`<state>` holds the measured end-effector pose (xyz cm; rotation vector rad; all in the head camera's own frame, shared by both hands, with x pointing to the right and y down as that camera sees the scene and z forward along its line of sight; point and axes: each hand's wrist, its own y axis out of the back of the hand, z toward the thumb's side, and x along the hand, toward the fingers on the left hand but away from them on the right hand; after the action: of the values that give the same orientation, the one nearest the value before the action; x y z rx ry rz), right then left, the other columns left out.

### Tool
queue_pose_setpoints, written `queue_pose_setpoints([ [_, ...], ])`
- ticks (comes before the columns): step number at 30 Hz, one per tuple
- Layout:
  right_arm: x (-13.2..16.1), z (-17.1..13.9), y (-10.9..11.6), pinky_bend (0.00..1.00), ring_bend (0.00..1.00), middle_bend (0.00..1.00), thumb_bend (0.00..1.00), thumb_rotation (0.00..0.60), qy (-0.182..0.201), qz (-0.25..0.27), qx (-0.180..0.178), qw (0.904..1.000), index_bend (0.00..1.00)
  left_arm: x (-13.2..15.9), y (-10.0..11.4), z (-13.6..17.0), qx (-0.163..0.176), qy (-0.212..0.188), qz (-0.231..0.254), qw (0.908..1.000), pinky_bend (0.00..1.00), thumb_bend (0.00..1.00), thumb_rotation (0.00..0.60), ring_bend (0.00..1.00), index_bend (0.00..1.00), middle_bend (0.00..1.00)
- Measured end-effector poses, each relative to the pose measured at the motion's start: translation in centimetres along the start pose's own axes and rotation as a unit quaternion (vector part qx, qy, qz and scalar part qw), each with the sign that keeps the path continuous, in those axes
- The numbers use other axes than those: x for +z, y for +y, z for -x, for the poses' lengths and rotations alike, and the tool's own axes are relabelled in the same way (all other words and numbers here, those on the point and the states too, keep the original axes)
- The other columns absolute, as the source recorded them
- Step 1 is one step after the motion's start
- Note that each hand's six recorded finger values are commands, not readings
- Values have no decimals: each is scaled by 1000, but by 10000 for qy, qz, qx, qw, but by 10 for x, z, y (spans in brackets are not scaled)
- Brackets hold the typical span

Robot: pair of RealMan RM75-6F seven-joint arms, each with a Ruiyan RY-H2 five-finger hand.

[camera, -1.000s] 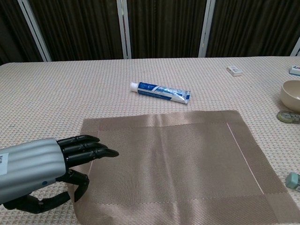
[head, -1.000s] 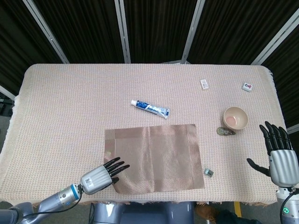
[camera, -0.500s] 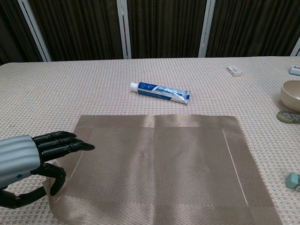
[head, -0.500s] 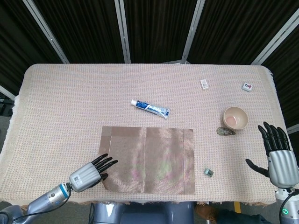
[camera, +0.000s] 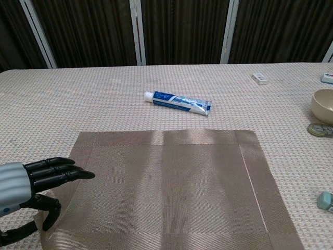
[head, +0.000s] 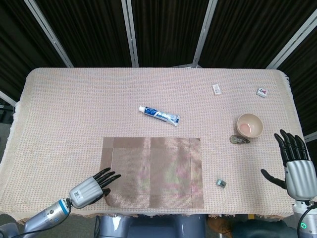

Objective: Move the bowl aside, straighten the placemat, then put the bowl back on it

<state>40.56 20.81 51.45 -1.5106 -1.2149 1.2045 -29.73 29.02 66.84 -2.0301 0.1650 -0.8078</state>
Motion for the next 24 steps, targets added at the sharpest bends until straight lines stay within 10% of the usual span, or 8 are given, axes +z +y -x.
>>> queue_pose_setpoints([
  [12, 0, 0, -4, 0, 0, 0, 0, 600, -22, -39, 80, 10000, 0, -9, 21, 27, 127, 177, 37, 9998, 0, 0, 600, 0, 0, 0],
  [24, -6, 13, -30, 0, 0, 0, 0, 600, -131, -178, 657, 9976, 0, -70, 94, 44, 1515, 1663, 171, 9742, 0, 0, 600, 0, 0, 0],
])
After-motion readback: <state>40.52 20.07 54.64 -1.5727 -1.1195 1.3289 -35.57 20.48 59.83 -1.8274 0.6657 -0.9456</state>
